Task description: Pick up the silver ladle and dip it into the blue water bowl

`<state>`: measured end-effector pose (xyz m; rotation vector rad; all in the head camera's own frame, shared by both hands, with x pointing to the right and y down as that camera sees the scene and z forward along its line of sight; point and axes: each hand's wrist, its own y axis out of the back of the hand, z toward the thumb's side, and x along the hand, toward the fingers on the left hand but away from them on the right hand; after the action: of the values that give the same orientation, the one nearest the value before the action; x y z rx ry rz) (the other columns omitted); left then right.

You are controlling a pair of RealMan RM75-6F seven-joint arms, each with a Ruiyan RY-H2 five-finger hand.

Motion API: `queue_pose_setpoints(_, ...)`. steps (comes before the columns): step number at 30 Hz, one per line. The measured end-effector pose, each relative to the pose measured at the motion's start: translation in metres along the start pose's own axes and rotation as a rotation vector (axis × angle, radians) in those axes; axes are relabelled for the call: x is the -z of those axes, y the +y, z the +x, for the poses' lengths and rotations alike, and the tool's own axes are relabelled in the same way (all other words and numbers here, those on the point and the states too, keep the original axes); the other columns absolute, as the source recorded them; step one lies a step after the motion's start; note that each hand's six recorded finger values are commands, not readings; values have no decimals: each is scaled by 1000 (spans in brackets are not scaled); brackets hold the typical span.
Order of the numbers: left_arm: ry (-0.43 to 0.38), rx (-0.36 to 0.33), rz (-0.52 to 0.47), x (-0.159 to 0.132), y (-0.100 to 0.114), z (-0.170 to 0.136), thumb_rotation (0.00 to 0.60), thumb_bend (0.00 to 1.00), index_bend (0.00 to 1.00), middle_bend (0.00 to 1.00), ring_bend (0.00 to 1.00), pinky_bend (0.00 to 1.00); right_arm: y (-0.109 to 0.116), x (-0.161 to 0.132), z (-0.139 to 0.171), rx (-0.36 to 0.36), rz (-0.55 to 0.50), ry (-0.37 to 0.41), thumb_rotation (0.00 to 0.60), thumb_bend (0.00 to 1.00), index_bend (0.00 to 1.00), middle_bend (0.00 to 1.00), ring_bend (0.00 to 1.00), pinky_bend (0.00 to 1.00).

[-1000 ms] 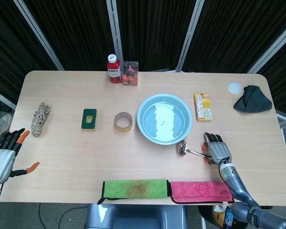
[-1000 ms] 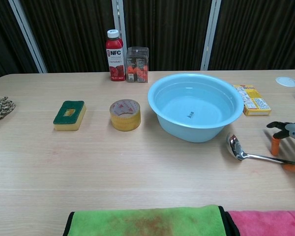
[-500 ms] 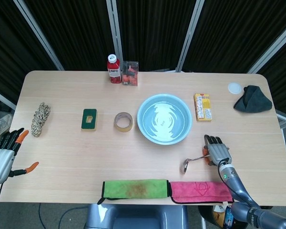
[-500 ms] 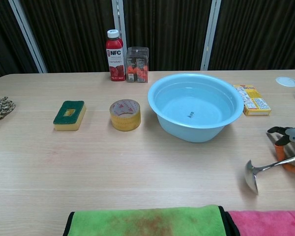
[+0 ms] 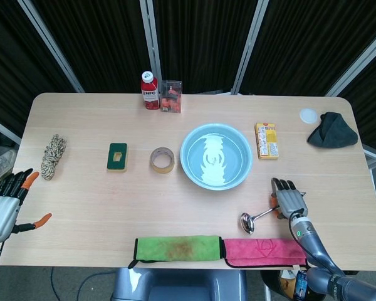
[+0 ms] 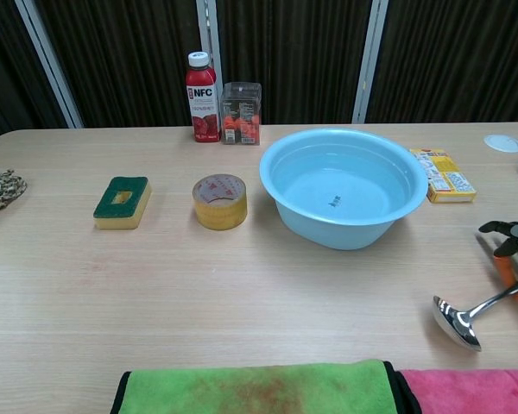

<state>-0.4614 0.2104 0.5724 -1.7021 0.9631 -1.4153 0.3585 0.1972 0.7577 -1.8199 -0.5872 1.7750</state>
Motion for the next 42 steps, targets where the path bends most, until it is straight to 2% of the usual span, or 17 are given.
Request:
queue_pose_setpoints(18,-22,-2,-2,-4,1,-4,375,186,0,0,0,0,32,11,26,77,38,-27,600,441,668,0,0,0)
queue_pose_setpoints(42,-44,17,3,-11,-4,-5,375,187,0,0,0,0,98,28,71,127,179,-104,600,477,686,0,0,0)
